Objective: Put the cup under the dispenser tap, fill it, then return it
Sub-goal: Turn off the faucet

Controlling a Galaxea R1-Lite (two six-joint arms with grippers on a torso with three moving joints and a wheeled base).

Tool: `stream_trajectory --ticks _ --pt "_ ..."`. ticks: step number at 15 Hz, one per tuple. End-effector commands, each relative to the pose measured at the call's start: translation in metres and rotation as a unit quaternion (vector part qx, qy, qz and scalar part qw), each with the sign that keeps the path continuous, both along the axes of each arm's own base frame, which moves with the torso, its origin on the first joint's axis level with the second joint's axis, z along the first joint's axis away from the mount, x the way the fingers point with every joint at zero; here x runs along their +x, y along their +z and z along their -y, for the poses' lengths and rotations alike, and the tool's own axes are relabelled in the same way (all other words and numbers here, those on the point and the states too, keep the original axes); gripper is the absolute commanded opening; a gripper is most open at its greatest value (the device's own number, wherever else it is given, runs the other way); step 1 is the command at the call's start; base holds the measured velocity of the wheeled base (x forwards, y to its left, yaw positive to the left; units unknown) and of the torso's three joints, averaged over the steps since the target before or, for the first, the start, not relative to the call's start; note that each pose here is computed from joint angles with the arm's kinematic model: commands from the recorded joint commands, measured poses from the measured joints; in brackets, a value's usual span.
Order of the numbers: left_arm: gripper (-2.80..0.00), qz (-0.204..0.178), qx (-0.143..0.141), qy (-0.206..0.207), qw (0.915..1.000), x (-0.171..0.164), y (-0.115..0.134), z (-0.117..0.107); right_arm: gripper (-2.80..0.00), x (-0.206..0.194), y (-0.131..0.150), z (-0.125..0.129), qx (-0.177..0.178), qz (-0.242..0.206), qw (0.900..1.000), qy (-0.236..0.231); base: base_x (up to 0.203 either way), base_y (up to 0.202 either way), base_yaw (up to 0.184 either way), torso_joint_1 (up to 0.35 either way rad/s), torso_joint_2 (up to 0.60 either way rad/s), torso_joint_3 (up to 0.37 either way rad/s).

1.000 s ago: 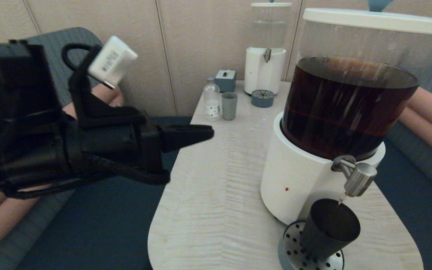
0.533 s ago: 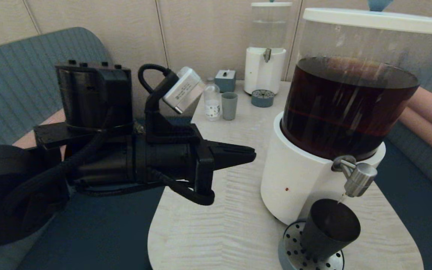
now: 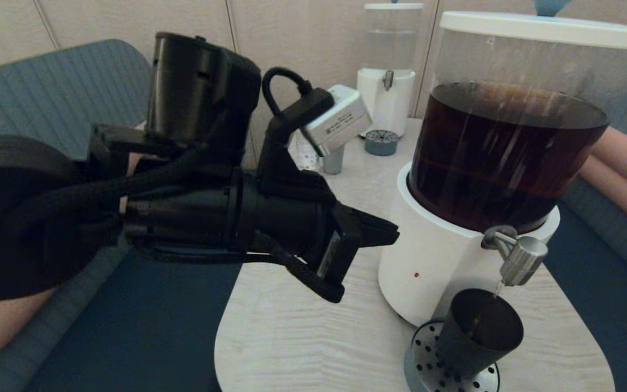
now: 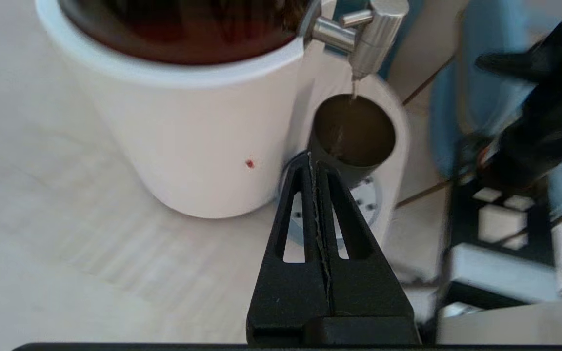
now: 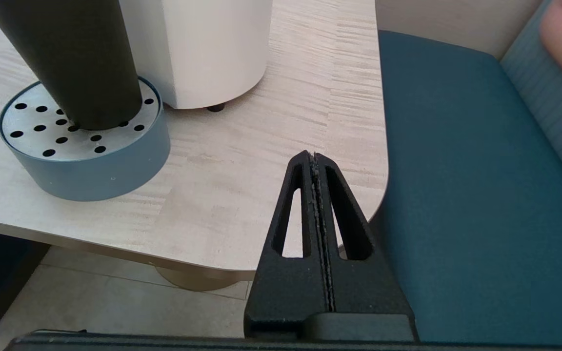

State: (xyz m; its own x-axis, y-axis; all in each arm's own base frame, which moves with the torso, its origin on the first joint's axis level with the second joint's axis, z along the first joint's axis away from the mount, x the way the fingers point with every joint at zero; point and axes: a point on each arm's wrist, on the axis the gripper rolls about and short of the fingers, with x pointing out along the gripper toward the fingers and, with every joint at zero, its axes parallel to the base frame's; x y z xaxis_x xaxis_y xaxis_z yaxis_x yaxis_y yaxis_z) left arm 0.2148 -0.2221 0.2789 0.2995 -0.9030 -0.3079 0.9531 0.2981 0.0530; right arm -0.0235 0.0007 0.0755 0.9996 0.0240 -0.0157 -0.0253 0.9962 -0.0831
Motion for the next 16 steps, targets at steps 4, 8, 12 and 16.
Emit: stream_trajectory --ticks 4,8,12,16 --pt "-2.80 0.065 0.125 -0.026 0.9897 0.003 -0.009 0.046 -2.80 0.000 0.000 0.000 0.000 0.001 1.000 0.000 0.000 0.000 0.000 0.000 0.00 0.000" --pt "-2.80 0.095 0.134 -0.030 0.9859 0.008 -0.014 0.082 -2.80 0.000 0.000 0.000 0.000 0.000 1.000 0.000 0.000 0.000 0.000 0.000 0.00 0.000" --pt "-2.80 0.108 0.131 -0.045 0.9845 -0.002 -0.015 0.106 -2.80 0.000 0.000 0.000 0.000 0.000 1.000 0.000 0.000 0.000 0.000 0.000 0.00 0.000" --pt "-2.80 0.117 0.127 -0.047 0.9839 -0.007 -0.014 0.117 -2.80 0.000 0.000 0.000 0.000 0.000 1.000 0.000 0.000 0.000 0.000 0.000 0.00 0.000"
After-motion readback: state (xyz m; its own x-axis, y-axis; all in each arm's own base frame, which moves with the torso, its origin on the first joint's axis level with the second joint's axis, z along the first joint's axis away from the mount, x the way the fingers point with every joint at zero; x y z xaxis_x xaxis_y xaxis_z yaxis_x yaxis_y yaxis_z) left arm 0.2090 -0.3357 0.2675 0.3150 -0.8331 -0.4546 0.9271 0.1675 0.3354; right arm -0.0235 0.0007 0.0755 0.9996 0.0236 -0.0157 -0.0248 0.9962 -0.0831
